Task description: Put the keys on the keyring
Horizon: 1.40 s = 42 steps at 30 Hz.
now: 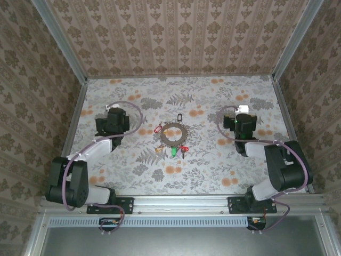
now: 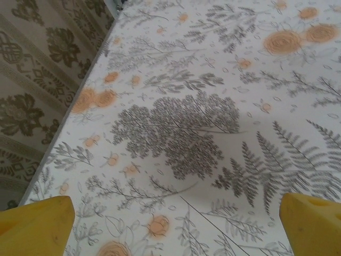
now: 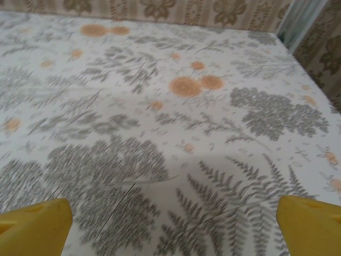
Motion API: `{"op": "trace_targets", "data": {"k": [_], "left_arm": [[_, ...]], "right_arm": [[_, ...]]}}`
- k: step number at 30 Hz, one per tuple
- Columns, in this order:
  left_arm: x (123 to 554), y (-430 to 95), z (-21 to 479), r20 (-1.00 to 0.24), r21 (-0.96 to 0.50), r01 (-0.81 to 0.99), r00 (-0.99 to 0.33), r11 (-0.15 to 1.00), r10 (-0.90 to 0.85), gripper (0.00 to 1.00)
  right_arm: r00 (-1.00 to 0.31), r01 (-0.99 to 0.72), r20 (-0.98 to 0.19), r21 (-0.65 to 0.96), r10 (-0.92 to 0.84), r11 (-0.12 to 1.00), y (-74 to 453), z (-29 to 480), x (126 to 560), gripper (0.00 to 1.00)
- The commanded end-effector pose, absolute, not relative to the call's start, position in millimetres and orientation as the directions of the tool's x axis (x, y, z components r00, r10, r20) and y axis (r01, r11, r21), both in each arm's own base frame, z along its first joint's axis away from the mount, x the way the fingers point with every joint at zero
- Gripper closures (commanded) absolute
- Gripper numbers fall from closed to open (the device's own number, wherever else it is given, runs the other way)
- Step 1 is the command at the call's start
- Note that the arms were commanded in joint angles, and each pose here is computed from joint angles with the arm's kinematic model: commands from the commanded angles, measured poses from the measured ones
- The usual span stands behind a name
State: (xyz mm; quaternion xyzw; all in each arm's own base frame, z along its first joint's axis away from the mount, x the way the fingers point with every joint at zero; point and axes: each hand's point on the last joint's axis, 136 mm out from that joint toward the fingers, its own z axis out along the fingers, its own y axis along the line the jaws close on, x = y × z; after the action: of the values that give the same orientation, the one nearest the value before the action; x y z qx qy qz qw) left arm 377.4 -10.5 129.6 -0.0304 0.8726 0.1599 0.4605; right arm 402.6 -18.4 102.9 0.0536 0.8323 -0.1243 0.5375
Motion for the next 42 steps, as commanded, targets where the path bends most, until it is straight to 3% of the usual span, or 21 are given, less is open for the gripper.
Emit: {"op": "trace_targets", "data": {"k": [1,8,16,24,28,42], "left_arm": [[385.0,1.7,140.4,-0.859,0.258,-0.213,-0.498,0.942,0.122,0.00],[397.4,18.2,115.2,-0.895,0.214,-0.200,-0.432,0.956,0.110,0.00],[399.1,0.3,95.2,-0.935,0.107,0.001,-0.341,0.994,0.101,0.00],[398.5,0.4,92.9,-0.928,0.093,0.005,-0.363,0.996,0.089,0.00],[398.3,0.4,92.9,-0.927,0.094,0.005,-0.363,0.996,0.089,0.00],[398.8,0.7,93.2,-0.927,0.097,0.002,-0.363,0.995,0.091,0.00]], "right_arm": [[-0.409,0.250,-0.913,-0.110,0.002,0.962,-22.0,107.0,407.6,0.00],[-0.407,0.261,-0.914,-0.108,0.008,0.959,-24.0,106.8,406.9,0.00],[-0.359,0.267,-0.931,-0.038,0.062,0.963,-31.9,108.3,399.6,0.00],[-0.363,0.237,-0.930,-0.028,0.062,0.971,-28.7,107.0,401.0,0.00],[-0.362,0.113,-0.932,-0.019,0.023,0.993,-9.3,101.2,401.9,0.00],[-0.337,0.099,-0.941,-0.010,0.024,0.995,-8.6,97.9,398.8,0.00]]}}
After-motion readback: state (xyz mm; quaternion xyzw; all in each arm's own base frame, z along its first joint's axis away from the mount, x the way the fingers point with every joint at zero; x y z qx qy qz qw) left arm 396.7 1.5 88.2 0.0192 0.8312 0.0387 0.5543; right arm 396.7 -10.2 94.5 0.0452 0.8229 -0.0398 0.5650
